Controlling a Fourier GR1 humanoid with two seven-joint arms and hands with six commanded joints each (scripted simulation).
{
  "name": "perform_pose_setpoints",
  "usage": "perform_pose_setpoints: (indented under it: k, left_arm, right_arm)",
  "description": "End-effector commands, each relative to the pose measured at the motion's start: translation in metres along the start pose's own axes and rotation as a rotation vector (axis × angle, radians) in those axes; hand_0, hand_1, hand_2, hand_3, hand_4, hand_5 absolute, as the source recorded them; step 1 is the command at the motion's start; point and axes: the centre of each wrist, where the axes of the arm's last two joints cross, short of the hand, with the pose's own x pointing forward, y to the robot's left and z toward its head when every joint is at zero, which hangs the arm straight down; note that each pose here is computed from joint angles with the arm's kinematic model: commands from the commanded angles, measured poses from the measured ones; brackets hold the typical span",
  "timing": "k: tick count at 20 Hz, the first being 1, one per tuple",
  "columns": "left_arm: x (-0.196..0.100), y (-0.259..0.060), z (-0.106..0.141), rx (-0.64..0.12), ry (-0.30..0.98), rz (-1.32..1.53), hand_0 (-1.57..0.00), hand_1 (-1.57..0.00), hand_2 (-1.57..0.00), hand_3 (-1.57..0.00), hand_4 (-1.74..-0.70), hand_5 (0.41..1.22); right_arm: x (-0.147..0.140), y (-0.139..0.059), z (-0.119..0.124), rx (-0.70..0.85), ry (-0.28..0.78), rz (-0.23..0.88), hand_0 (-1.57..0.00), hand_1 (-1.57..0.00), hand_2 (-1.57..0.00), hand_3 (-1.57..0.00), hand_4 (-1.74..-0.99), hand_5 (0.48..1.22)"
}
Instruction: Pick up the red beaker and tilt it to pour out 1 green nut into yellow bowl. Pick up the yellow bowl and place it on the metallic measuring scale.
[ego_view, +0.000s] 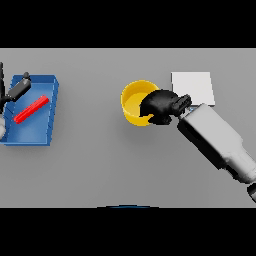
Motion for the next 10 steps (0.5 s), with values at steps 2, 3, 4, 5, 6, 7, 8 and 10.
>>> perform_pose_setpoints:
  k: [2,3,4,5,6,7,8,10]
  left_arm:
    - [-0.003,-0.003,-0.001,0.002,-0.001,-0.009,0.0,0.0,0.0,0.0,-0.74,0.693]
    - [-0.005,-0.004,0.0,0.001,-0.003,-0.013,0.0,0.0,0.0,0.0,-0.74,0.697]
    - [-0.005,-0.001,0.001,0.005,-0.015,-0.009,0.0,0.0,0.0,0.0,-0.74,0.697]
    - [-0.006,0.0,0.001,0.005,-0.015,0.002,0.0,0.0,0.0,0.0,-0.74,0.697]
    - [-0.005,0.001,0.002,0.004,-0.019,-0.002,0.0,0.0,0.0,0.0,-0.75,0.697]
    - [-0.005,0.001,0.003,0.005,-0.009,-0.008,0.0,0.0,0.0,0.0,-0.74,0.7]
    - [-0.006,0.0,0.002,0.0,0.002,-0.013,0.0,0.0,0.0,0.0,-0.74,0.702]
    - [-0.005,0.0,0.001,0.008,0.007,-0.012,0.0,0.0,0.0,0.0,-0.74,0.708]
  right_arm:
    - [-0.004,-0.005,0.009,-0.033,0.033,0.009,-1.57,-1.57,-1.42,-1.27,-1.739,1.22]
    - [-0.006,-0.006,0.012,-0.044,0.04,0.006,-1.57,-1.57,-1.44,-1.26,-1.739,1.22]
    - [-0.01,-0.006,0.015,-0.052,0.042,0.0,-1.57,-1.57,-1.44,-1.27,-1.74,1.22]
    - [-0.014,-0.006,0.019,-0.061,0.044,-0.008,-1.57,-1.57,-1.43,-1.33,-1.74,1.22]
    - [-0.016,-0.004,0.022,-0.068,0.044,-0.014,-1.57,-1.57,-1.44,-1.38,-1.74,1.22]
    - [-0.019,-0.008,0.025,-0.076,0.064,-0.027,-1.57,-1.57,-1.47,-1.35,-1.74,1.22]
    - [-0.024,-0.007,0.028,-0.086,0.089,-0.032,-1.57,-1.57,-1.47,-1.31,-1.74,1.22]
    - [-0.041,-0.012,0.039,-0.113,0.127,-0.039,-1.57,-1.57,-1.49,-1.26,-1.741,1.221]
